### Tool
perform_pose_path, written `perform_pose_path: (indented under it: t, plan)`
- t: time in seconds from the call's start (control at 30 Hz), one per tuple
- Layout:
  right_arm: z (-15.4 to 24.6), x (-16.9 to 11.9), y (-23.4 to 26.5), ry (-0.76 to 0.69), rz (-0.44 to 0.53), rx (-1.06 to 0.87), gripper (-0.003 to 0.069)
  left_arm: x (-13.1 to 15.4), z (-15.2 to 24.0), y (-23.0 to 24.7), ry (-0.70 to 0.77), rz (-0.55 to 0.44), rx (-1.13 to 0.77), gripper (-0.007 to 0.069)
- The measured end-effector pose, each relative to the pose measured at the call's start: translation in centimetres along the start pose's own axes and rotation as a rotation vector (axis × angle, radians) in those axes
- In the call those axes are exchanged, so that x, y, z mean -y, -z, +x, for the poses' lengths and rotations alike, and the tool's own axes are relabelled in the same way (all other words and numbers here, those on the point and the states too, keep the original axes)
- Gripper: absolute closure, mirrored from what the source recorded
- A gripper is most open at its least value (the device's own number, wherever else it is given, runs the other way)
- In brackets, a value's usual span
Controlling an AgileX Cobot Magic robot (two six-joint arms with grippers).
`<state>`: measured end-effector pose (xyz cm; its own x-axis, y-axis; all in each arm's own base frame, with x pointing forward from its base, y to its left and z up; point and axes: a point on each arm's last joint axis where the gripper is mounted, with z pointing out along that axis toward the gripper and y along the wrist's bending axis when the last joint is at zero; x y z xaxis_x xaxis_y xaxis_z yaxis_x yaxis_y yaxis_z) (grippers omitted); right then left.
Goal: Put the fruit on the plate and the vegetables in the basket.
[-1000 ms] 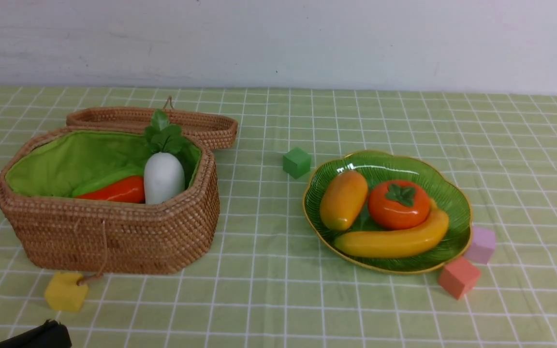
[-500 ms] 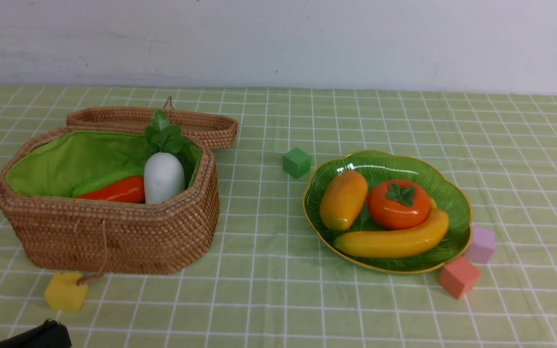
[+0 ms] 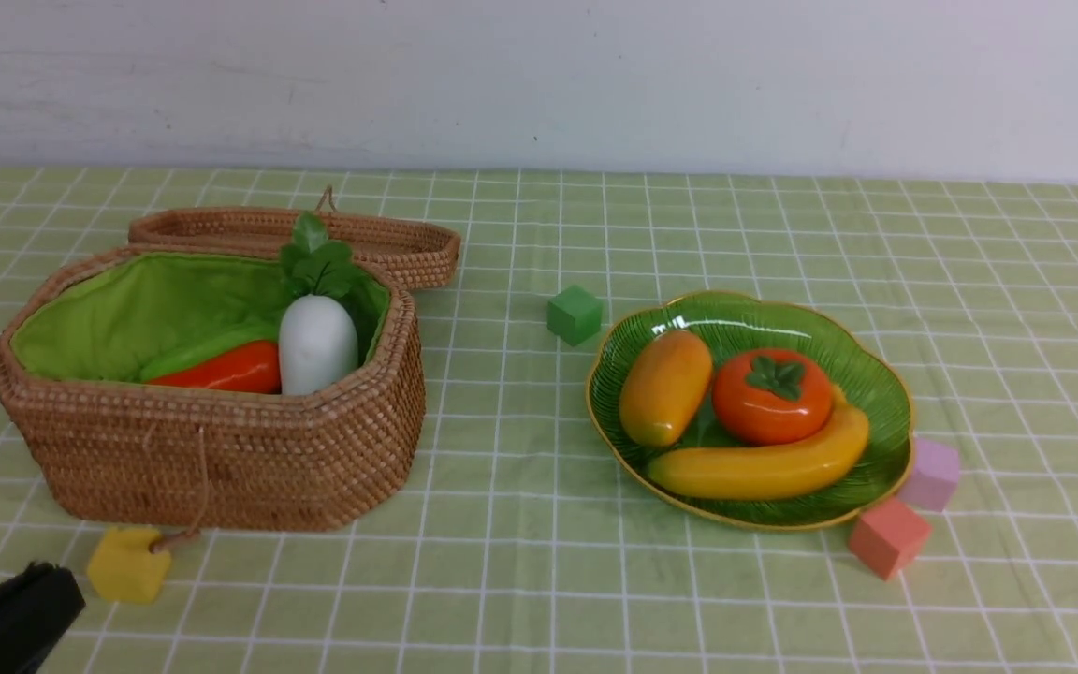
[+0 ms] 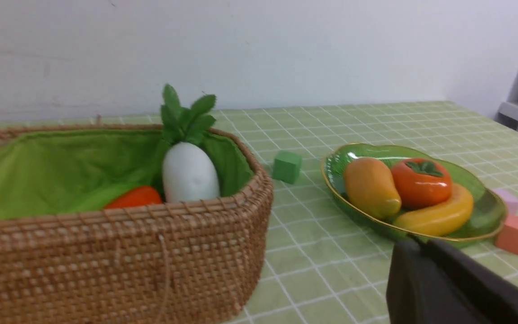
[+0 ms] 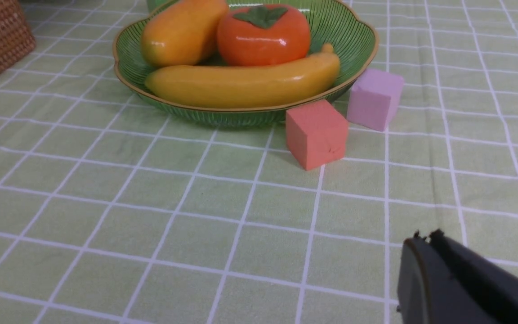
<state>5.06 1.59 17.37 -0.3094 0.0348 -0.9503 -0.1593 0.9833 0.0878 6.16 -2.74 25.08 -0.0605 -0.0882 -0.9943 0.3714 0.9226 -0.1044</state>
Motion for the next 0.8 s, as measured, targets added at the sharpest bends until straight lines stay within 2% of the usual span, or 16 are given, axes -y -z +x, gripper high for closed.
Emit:
perform_pose_path:
  t: [0.3,0.43,0.53,0.6,0.8]
  plan:
    - [0.0,0.0,0.0,0.000,0.000,-0.001,0.0653,-1.5,0.3,1.1,0.002,-0.230,0.015,0.0638]
    - [0.0,0.0,0.0,0.000,0.000,-0.001,0.0649,-2.0,2.4,1.9,0.049,-0.317,-0.005,0.0638]
    - [0.0,0.0,0.0,0.000,-0.001,-0.002,0.0647,-2.4,4.8,1.6,0.089,-0.336,-0.076,0.0638]
    - [0.0,0.0,0.0,0.000,-0.001,-0.003,0.0646,-2.6,7.2,1.5,0.168,-0.353,-0.182,0.0638]
    - [0.0,0.0,0.0,-0.001,-0.001,-0.003,0.0641,-2.6,8.0,1.6,0.246,-0.365,-0.228,0.0638]
